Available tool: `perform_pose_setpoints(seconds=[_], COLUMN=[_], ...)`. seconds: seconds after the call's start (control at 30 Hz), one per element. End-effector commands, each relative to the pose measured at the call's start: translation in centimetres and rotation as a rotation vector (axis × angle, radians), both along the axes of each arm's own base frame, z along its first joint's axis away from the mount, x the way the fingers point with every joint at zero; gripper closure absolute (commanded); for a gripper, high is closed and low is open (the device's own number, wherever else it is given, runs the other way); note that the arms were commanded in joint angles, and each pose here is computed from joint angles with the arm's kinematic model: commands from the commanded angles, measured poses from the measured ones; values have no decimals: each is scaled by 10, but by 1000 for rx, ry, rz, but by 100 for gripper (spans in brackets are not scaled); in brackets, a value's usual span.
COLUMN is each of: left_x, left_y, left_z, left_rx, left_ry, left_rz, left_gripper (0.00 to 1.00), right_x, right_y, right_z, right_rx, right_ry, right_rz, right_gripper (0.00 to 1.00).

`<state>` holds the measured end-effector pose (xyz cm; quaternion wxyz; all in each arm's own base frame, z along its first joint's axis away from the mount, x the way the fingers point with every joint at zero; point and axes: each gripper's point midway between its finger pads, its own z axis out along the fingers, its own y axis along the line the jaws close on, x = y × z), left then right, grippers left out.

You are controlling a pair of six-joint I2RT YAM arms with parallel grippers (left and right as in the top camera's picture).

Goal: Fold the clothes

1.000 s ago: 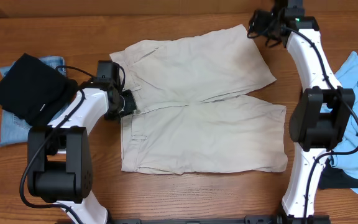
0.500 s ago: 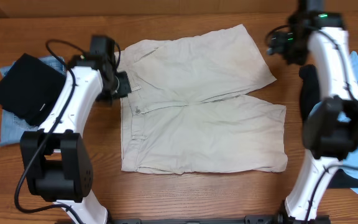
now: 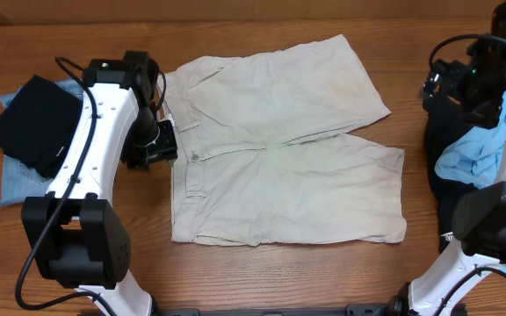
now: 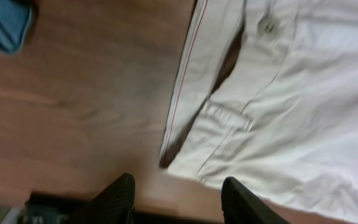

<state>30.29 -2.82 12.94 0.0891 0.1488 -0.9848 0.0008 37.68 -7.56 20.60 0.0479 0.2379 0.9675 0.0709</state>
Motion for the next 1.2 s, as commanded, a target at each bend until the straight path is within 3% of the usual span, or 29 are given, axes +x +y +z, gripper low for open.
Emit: perform_pose_setpoints(seconds=[0.0,0.2,0.37,0.67,0.87,1.07,1.17], left_x=[-8,-27,-58,-136,-145,-157,-158], left_y=[1,-2,-12,-35,-47,-42,-38], left_z=[24,39,24,-51,-86,-106,-107], left_rx=[-2,-37,-110,-255,-320,-241,-225], left_ry=[-53,-193,-251,-41,-28,43,45], left_rz=[18,45,49,86,182,474,507], left_gripper=[52,50,43,42,43,44,43], right_x=[-12,-35,-60,-108,-113,-111,-112], right_y=[2,9,18,35,37,36,36], right_z=[26,37,25,-10,-23,-25,-26], right_rx=[-9,-16,-22,-20,-16,-15,-15], right_ry=[-65,-110,-158,-293,-274,-268,-267], right_rz=[-11,-35,-59,-72,-69,-69,-69], right_gripper=[0,0,0,0,0,0,0])
